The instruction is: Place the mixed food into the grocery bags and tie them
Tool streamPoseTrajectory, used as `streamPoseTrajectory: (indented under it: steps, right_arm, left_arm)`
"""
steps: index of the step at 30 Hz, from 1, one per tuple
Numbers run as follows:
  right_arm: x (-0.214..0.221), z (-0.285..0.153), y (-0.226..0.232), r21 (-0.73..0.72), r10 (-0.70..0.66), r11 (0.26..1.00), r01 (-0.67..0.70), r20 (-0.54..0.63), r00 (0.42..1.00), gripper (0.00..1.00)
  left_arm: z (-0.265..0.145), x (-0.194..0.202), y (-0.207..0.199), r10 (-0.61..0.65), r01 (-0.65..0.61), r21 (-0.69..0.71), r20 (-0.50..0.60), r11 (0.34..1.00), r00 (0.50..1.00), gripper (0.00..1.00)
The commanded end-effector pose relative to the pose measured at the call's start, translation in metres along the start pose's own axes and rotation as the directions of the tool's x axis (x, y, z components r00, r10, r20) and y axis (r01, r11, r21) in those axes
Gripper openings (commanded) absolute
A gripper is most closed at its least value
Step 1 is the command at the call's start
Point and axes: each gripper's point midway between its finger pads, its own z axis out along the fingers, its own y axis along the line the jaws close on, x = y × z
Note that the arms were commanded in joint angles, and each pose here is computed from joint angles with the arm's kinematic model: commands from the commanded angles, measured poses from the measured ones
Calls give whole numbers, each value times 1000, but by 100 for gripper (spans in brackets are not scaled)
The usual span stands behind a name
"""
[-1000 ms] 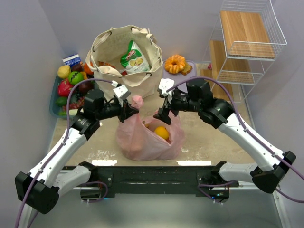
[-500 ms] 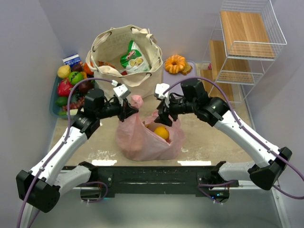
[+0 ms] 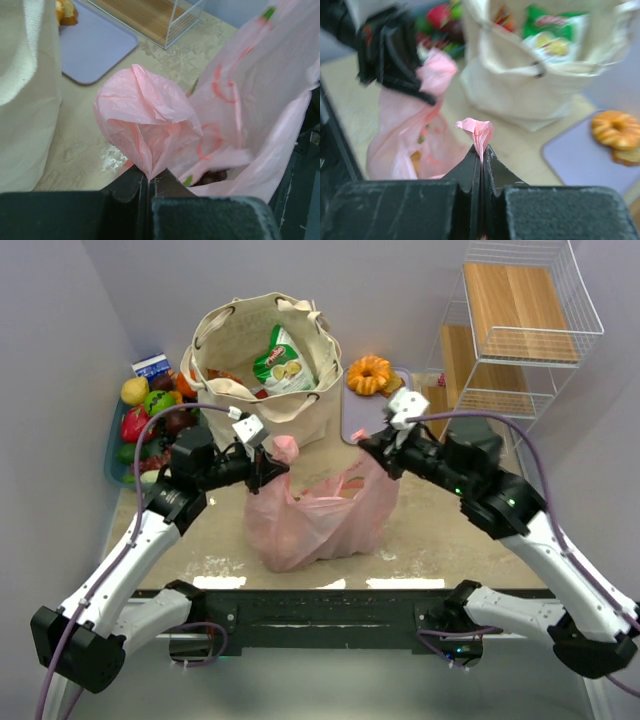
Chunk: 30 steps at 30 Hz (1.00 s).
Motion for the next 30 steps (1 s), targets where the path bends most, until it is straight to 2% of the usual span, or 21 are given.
streamPoseTrajectory:
  steps: [1, 2, 4, 8, 12, 13, 15, 16, 19, 22, 25, 26, 29, 30]
  right_arm:
    - [-73, -57, -65, 376, 58, 912, -167, 284, 957, 0]
    - [-75, -71, -78, 450, 59, 871, -197, 303, 951, 0]
    - [-71, -79, -84, 492, 73, 842, -222, 305, 949, 0]
    - [-50, -72, -87, 520, 92, 825, -220, 261, 961, 0]
    - [-20, -55, -87, 535, 121, 821, -200, 180, 976, 0]
    - [-12, -51, -87, 534, 128, 823, -192, 155, 980, 0]
    - [4, -41, -84, 531, 139, 830, -172, 102, 985, 2]
    - [7, -37, -80, 510, 140, 844, -166, 89, 986, 27]
    - [-7, -33, -69, 434, 137, 885, -169, 105, 985, 80]
    - [-39, -35, -59, 356, 121, 917, -179, 179, 976, 91]
    - [-65, -26, -25, 143, 82, 983, -118, 232, 969, 91]
    - [-70, -20, 0, 0, 71, 997, -73, 240, 968, 91]
    - [-66, -2, 40, -243, 40, 970, 18, 231, 972, 91]
    - [-66, 3, 45, -274, 35, 961, 31, 234, 972, 91]
  left_arm:
    - [-16, -47, 26, 31, -8, -177, 130, 984, 991, 0]
    - [-18, -47, 30, 3, 25, -198, 142, 980, 990, 0]
    - [-20, -45, 44, -23, 64, -251, 165, 966, 986, 0]
    - [-11, -39, 48, -78, 113, -224, 160, 968, 984, 0]
    - [4, -42, 22, -52, 56, -22, 161, 998, 986, 0]
    - [9, -42, 9, -36, 24, 74, 157, 997, 987, 0]
    - [12, -42, -4, -8, -20, 174, 159, 985, 987, 0]
    - [13, -36, -17, -6, -33, 270, 140, 962, 990, 0]
    - [15, -28, -26, 12, -58, 350, 133, 935, 991, 0]
    - [15, -20, -26, 31, -77, 357, 132, 931, 991, 0]
    - [13, -14, -35, 30, -78, 414, 123, 907, 992, 0]
    - [13, -11, -37, 27, -77, 429, 120, 900, 992, 0]
    - [11, -9, -45, 28, -82, 485, 118, 871, 993, 0]
    - [9, -9, -50, 32, -88, 504, 118, 859, 992, 0]
